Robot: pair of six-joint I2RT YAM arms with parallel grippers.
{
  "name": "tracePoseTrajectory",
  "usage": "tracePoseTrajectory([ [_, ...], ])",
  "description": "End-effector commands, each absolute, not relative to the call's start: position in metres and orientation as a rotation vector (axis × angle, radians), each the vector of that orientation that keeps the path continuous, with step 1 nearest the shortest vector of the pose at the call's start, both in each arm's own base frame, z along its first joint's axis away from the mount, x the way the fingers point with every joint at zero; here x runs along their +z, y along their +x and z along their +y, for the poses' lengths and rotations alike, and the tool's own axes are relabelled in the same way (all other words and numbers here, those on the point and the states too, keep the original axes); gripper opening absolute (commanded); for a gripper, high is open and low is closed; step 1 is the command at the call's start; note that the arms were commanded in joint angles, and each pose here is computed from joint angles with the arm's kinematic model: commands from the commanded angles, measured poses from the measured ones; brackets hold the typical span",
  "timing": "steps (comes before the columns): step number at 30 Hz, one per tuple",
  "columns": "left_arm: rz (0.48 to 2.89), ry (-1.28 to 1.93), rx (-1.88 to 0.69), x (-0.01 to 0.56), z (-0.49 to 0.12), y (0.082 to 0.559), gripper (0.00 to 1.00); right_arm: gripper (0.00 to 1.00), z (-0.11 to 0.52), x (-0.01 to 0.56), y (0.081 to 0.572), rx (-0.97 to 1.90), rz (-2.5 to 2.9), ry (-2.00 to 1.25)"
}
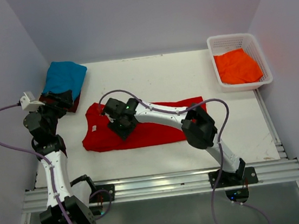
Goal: Fold and stack the t-shirts
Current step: Fold the other side of the tshirt into a rectangle
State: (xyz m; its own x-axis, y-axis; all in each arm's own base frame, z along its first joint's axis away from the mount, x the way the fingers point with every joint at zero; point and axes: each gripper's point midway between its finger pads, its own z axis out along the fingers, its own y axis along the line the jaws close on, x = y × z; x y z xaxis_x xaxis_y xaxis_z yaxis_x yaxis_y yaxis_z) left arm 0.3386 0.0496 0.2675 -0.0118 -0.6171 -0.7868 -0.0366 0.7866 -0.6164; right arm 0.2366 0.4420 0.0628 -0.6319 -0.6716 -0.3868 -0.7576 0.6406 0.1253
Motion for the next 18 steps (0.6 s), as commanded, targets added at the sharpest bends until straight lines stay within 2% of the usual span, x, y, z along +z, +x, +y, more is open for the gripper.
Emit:
tracePoseTrajectory([
  [1,1.513,-0.529,-0.498,0.272,0.050,0.338,1.00,0.48,0.441,0.097,0.234,0.460,2.497,-1.158],
  [2,1.517,-0.526,-0.504,0.272,0.049,0.338,1.00,0.56,0.441,0.097,0.233,0.472,2.496,-1.158],
  [5,1.544,-0.486,-0.554,0.268,0.041,0.342,1.00,0.63,0.443,0.119,0.230,0.550,2.440,-1.128],
  [8,1.582,-0.443,-0.632,0.263,0.030,0.349,0.98,0.64,0.436,0.131,0.240,0.516,2.402,-1.044],
  [9,1.628,-0.413,-0.704,0.253,0.020,0.351,0.95,0.61,0.433,0.139,0.247,0.510,2.385,-0.998],
  [10,1.638,-0.385,-0.744,0.252,0.013,0.353,0.82,0.57,0.424,0.143,0.260,0.449,2.384,-0.907],
  [12,1.680,-0.348,-0.809,0.243,-0.002,0.355,0.63,0.46,0.400,0.154,0.280,0.416,2.380,-0.768],
  [13,1.700,-0.308,-0.831,0.239,-0.016,0.356,0.44,0.24,0.389,0.156,0.290,0.399,2.388,-0.675],
  [15,1.724,-0.284,-0.833,0.233,-0.031,0.357,0.31,0.02,0.351,0.159,0.312,0.362,2.390,-0.519],
  [16,1.741,-0.247,-0.869,0.230,-0.050,0.355,0.25,0.00,0.334,0.159,0.322,0.315,2.385,-0.440],
  [18,1.767,-0.236,-0.895,0.220,-0.065,0.353,0.24,0.00,0.294,0.153,0.334,0.219,2.388,-0.346],
])
